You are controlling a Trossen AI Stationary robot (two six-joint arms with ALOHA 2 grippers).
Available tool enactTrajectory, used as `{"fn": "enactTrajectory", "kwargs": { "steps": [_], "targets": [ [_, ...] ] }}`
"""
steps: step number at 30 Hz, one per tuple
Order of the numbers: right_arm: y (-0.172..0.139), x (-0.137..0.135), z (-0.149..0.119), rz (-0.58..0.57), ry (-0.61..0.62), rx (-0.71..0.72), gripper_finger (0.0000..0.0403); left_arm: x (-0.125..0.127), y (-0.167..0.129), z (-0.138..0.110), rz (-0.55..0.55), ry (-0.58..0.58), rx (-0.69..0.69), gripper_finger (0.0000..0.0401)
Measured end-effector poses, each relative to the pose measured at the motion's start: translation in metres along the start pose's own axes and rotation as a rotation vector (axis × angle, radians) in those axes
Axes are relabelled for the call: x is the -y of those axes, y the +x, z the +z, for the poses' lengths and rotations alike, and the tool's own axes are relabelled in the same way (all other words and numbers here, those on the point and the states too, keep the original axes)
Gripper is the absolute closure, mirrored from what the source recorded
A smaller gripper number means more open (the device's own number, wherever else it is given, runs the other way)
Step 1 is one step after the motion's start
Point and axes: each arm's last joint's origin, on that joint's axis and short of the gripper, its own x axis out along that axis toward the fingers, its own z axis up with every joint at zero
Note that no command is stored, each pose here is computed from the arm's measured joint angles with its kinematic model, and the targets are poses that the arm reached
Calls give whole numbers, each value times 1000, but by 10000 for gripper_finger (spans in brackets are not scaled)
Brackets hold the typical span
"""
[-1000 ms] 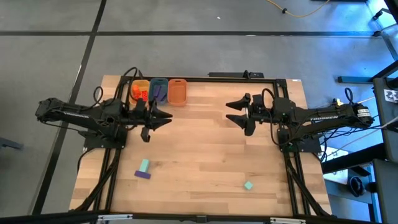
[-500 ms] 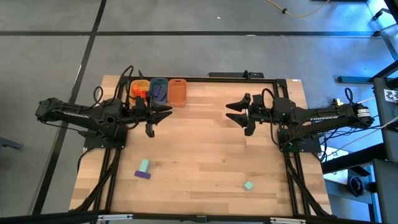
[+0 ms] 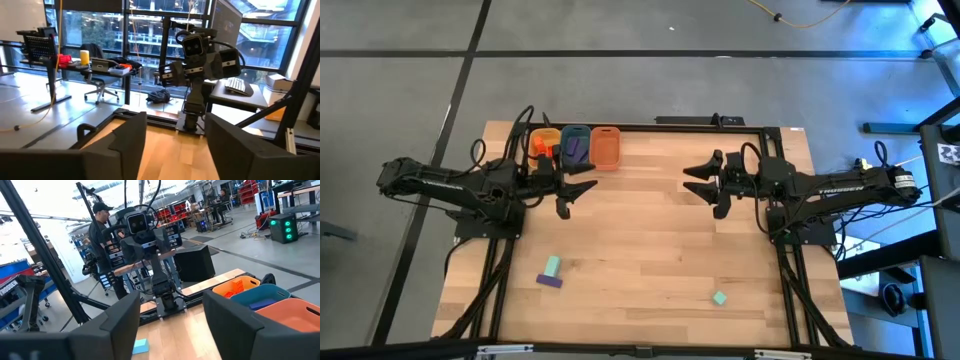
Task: Sort & place blocks by color
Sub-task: Put the violet block into the blue bin
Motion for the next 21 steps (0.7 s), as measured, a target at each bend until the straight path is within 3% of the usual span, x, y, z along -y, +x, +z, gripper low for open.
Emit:
{"fn": "enactTrajectory", "kwargs": {
  "steps": [3,8,9,12,15,21],
  "targets": [
    [0,-2,-1,8,-16,-3,239,0,0,0,0,0,0,194],
    [0,-2,-1,22,-32,-8,376,0,0,0,1,0,0,190],
    [0,-2,-1,25,-43,-9,388,0,0,0,6,-2,1,190],
    [0,-2,-2,23,-45,-18,392,0,1,5,15,-14,-29,189],
    [0,-2,-2,22,-49,-20,399,7,6,20,-10,17,-158,185],
    [0,-2,-2,21,-55,-23,400,38,10,42,-205,156,-642,180]
  ]
}}
